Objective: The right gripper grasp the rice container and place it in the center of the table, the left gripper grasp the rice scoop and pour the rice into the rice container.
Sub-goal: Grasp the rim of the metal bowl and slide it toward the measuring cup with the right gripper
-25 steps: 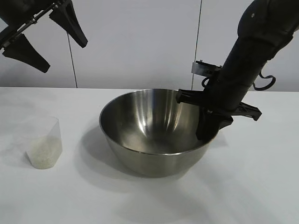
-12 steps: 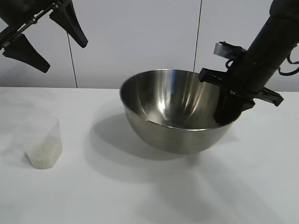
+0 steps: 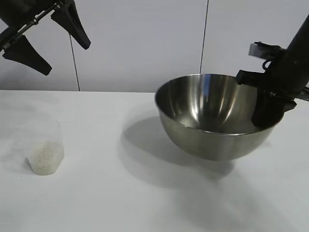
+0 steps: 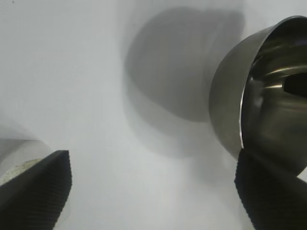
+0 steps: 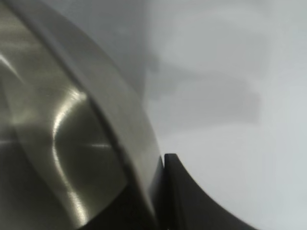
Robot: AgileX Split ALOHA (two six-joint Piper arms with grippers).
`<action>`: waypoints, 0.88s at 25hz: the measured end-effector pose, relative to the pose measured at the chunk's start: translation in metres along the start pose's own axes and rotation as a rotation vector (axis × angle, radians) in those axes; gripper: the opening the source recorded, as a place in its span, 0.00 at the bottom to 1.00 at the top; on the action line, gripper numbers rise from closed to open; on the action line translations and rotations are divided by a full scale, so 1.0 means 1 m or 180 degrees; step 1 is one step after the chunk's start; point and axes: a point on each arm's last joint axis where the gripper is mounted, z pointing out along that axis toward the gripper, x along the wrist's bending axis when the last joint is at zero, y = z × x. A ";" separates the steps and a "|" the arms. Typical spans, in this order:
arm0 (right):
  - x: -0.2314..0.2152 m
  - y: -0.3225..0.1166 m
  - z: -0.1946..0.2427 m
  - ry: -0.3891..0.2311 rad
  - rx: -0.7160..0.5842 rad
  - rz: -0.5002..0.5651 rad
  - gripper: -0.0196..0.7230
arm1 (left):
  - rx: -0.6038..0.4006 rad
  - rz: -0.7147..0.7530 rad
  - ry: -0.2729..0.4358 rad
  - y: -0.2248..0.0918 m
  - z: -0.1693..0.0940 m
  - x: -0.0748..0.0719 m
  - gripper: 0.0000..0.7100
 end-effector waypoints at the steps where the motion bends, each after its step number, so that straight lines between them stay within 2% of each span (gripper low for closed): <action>1: 0.008 0.000 0.004 0.0014 0.0012 -0.0053 0.04 | 0.0000 0.0000 0.0000 0.000 0.000 0.000 0.94; 9: 0.039 -0.004 0.045 0.0048 0.0163 -0.0244 0.04 | 0.0000 0.0000 0.0000 0.000 0.000 0.000 0.94; 19: 0.040 -0.003 0.054 0.0051 0.0101 -0.0161 0.04 | -0.0004 0.0000 0.0001 0.000 0.000 0.000 0.94; 21: 0.040 -0.002 0.054 0.0062 0.0091 -0.0144 0.09 | -0.0004 0.0000 0.0001 0.000 0.000 0.000 0.94; 22: 0.041 -0.002 0.054 0.0064 0.0088 -0.0141 0.15 | -0.0004 0.0000 0.0001 0.000 0.000 0.000 0.94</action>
